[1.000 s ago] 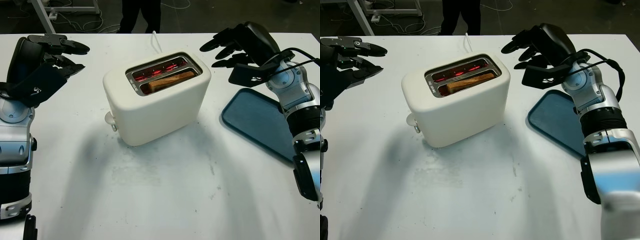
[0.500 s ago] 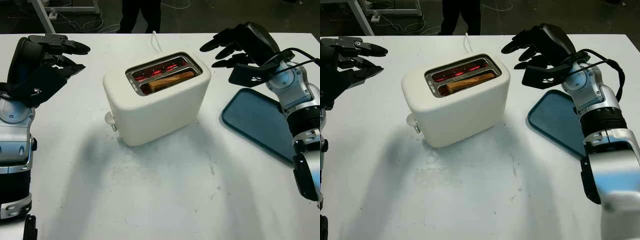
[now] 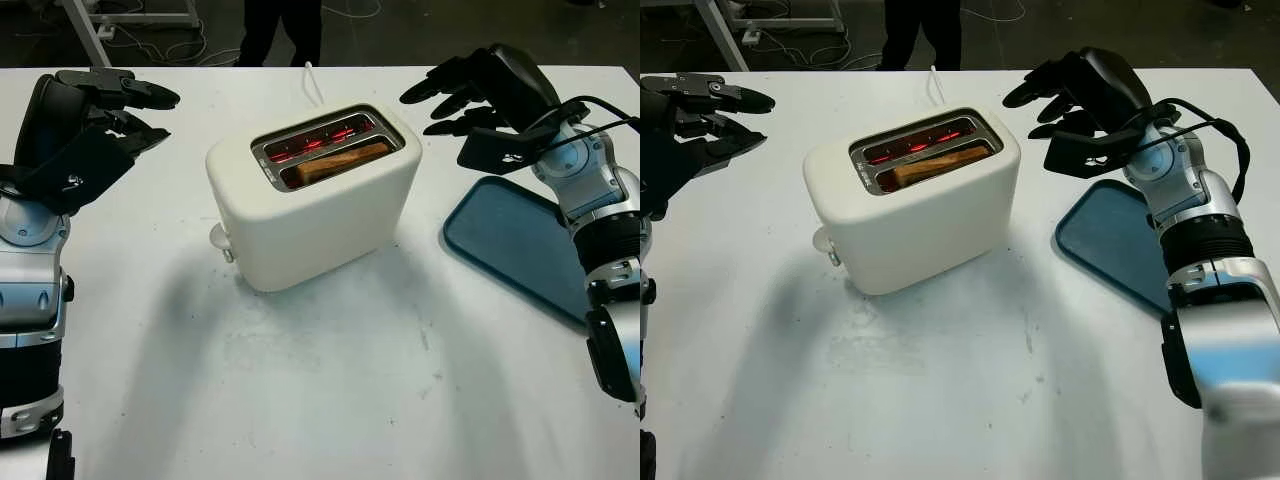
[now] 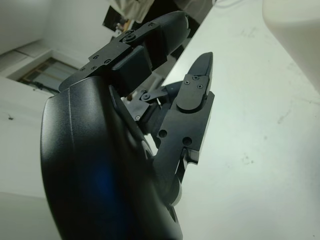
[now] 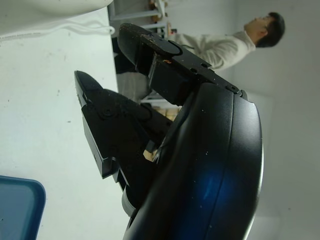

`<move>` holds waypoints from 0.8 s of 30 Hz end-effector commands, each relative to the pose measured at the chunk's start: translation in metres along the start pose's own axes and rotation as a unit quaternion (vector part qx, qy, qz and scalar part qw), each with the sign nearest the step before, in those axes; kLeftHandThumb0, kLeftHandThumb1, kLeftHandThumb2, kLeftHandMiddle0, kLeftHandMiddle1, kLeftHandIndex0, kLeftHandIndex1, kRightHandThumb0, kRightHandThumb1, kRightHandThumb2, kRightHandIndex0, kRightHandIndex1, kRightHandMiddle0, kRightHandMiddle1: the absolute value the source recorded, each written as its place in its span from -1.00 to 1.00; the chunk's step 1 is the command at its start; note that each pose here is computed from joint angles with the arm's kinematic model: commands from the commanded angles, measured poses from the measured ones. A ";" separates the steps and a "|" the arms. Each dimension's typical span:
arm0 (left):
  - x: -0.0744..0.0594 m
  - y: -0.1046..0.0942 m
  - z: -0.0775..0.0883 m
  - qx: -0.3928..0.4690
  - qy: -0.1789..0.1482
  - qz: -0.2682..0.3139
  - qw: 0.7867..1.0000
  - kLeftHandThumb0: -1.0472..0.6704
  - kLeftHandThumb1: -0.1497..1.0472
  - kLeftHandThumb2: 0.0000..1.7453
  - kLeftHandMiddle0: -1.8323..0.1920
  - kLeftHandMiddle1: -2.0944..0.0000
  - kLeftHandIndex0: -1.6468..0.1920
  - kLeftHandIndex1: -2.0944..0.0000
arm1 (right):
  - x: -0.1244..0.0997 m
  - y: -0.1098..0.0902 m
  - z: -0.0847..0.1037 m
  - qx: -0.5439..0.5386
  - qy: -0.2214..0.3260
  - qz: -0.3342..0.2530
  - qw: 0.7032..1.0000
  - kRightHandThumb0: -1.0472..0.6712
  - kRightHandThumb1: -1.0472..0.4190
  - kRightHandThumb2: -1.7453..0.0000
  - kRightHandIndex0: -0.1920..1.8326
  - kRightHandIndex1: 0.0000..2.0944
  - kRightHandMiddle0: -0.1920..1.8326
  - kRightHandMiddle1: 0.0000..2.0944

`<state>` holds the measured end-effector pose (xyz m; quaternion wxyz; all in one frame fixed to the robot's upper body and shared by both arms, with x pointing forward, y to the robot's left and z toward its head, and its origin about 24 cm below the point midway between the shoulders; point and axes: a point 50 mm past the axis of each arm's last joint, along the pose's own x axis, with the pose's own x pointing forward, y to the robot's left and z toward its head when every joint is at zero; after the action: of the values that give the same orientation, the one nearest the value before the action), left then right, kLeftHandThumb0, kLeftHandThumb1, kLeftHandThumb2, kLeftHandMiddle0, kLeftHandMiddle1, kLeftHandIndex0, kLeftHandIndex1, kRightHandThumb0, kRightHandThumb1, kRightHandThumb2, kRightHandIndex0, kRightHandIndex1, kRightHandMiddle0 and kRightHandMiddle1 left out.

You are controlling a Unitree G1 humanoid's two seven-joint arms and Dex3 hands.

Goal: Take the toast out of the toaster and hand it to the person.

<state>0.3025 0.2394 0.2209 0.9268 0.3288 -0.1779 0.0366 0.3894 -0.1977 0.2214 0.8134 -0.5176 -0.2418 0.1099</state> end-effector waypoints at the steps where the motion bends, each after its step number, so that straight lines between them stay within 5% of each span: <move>1: -0.002 -0.001 -0.002 0.001 0.002 -0.002 1.000 0.09 0.67 -1.00 0.01 0.18 -0.28 0.77 | -0.002 -0.001 -0.003 0.001 0.002 -0.003 1.000 0.20 -0.49 1.00 0.49 -1.00 0.28 -1.00; 24: -0.002 -0.001 -0.003 0.001 0.001 -0.001 1.000 0.08 0.66 -1.00 -0.01 0.17 -0.29 0.77 | -0.003 -0.002 -0.002 0.000 0.002 -0.004 1.000 0.21 -0.48 1.00 0.49 -1.00 0.28 -1.00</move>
<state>0.3025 0.2393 0.2209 0.9265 0.3291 -0.1790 0.0361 0.3894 -0.1977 0.2213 0.8134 -0.5176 -0.2416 0.1099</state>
